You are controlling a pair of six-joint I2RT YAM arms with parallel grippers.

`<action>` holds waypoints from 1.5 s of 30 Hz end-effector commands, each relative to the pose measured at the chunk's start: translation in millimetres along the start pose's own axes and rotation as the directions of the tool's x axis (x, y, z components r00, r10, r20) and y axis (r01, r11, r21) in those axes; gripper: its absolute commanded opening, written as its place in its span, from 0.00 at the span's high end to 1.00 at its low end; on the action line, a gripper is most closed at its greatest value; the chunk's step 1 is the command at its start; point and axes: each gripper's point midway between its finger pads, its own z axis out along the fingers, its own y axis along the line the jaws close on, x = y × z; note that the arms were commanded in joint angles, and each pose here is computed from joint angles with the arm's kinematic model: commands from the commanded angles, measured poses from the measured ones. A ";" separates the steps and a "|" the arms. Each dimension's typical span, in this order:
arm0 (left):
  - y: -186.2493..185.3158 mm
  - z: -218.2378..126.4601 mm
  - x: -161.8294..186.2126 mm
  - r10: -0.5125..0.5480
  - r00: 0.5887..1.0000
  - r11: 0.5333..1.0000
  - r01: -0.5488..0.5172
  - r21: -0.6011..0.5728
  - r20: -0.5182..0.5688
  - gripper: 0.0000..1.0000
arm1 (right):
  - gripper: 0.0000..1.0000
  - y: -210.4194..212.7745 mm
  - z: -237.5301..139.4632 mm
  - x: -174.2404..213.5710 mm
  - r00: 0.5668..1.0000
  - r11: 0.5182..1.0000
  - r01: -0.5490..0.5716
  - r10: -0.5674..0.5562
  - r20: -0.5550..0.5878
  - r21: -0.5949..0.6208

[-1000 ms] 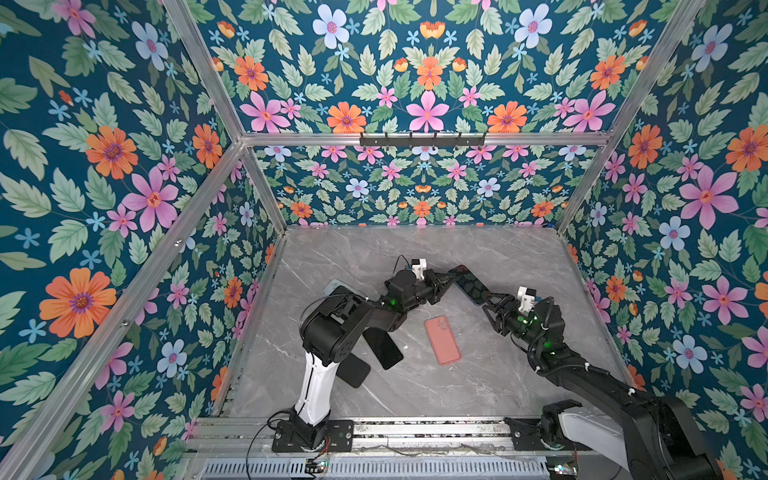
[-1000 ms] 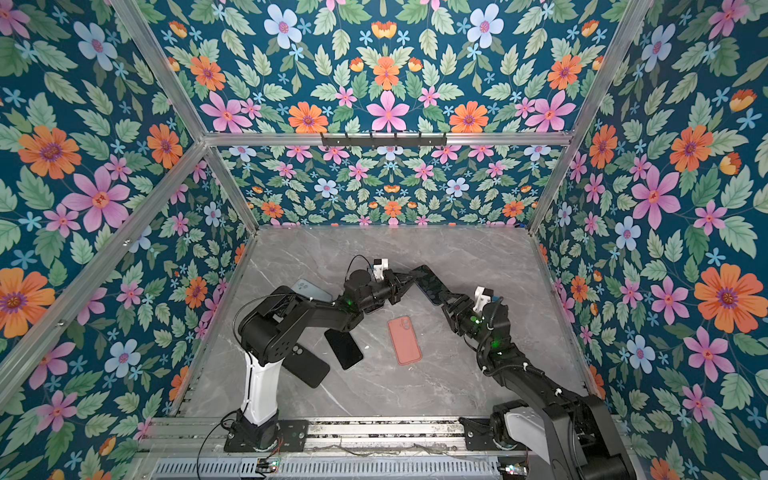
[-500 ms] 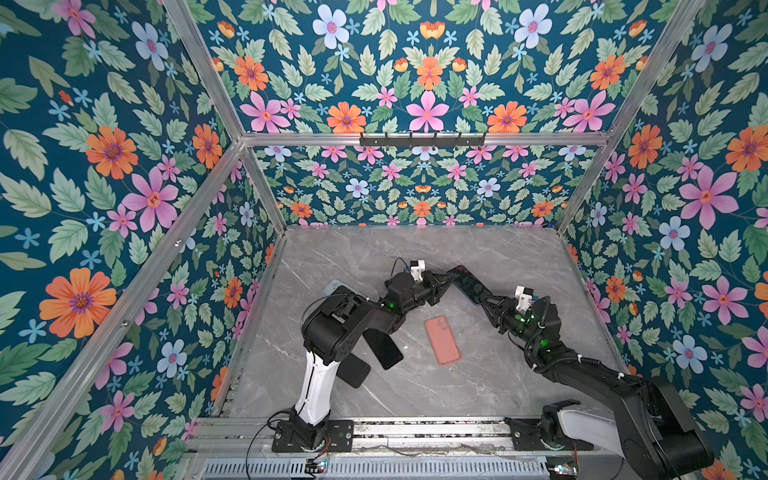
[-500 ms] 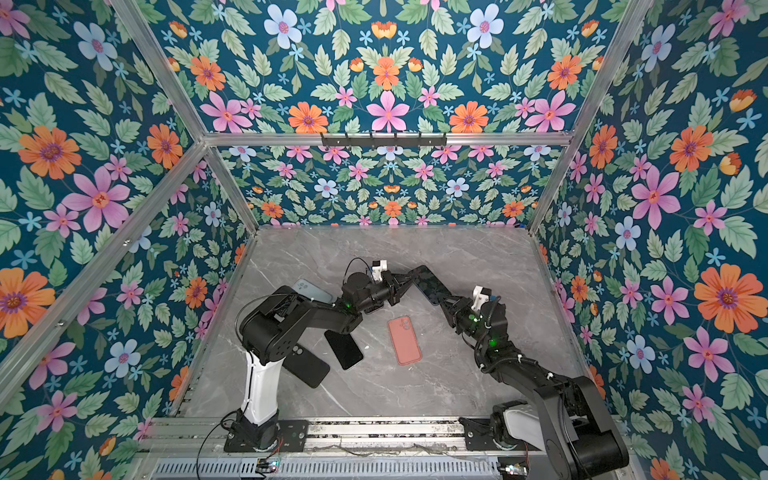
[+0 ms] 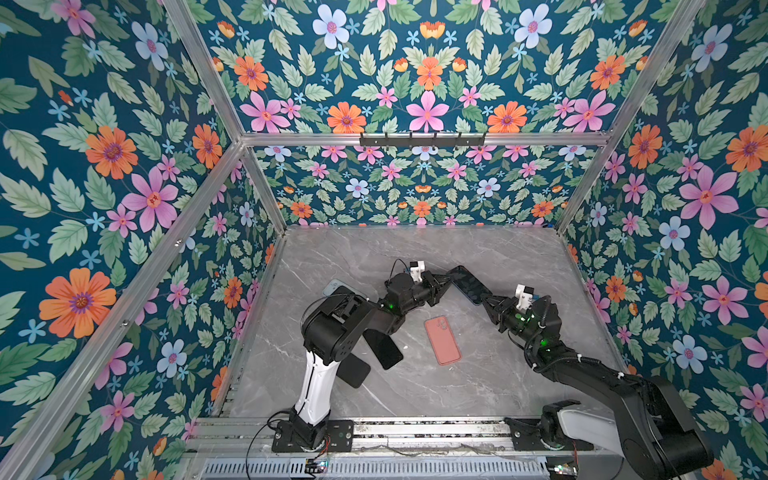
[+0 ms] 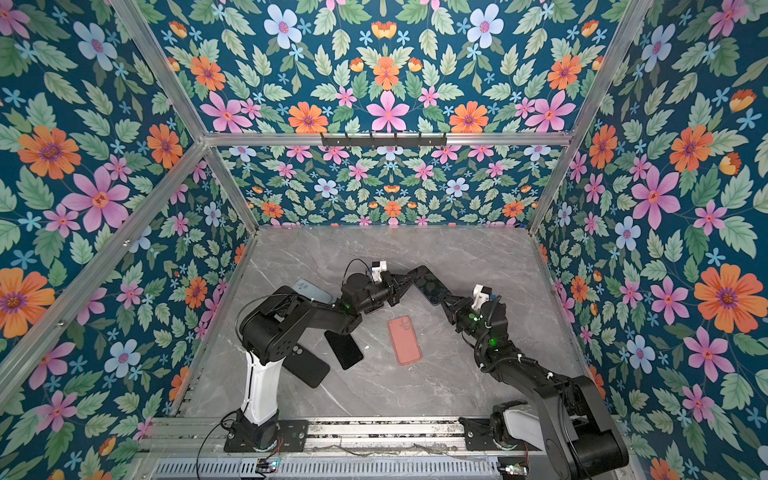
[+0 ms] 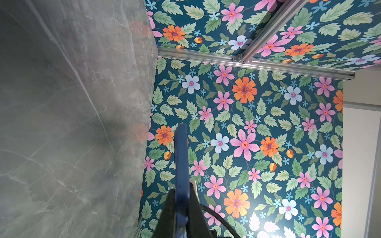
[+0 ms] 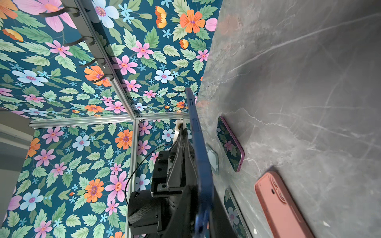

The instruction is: Put the phone into the phone case

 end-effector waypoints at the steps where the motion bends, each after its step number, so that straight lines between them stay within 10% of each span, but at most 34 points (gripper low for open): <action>1: -22.9 -0.7 3.9 0.032 0.999 0.996 -0.031 0.081 -0.017 1.00 | 0.87 8.1 0.1 -3.1 1.000 1.000 0.015 -0.015 0.016 -0.027; 9: -20.4 -0.5 3.7 0.041 0.999 0.997 -0.040 0.065 -0.016 1.00 | 0.93 7.0 0.3 -1.2 1.000 1.000 0.017 -0.017 0.002 -0.008; 17: -14.7 -5.1 5.8 0.076 0.997 0.997 -0.076 0.020 -0.029 0.55 | 0.99 1.9 -3.1 -1.4 1.000 0.998 0.025 -0.025 -0.011 0.052; 24: 6.0 -28.8 -8.1 0.175 0.984 0.963 -0.179 -0.202 -0.037 0.50 | 1.00 -14.8 -16.2 4.6 0.999 0.987 0.038 -0.032 -0.041 0.156; 33: 51.8 -44.8 -4.4 0.359 0.873 0.714 -0.485 -0.505 -0.331 0.51 | 1.00 -27.7 -40.2 15.3 0.991 0.961 0.115 -0.095 -0.092 0.250; 45: 76.2 -60.1 10.7 0.391 0.603 0.359 -0.796 -0.488 -0.696 0.53 | 1.00 -21.1 -57.1 26.3 0.957 0.915 0.264 -0.209 -0.200 0.306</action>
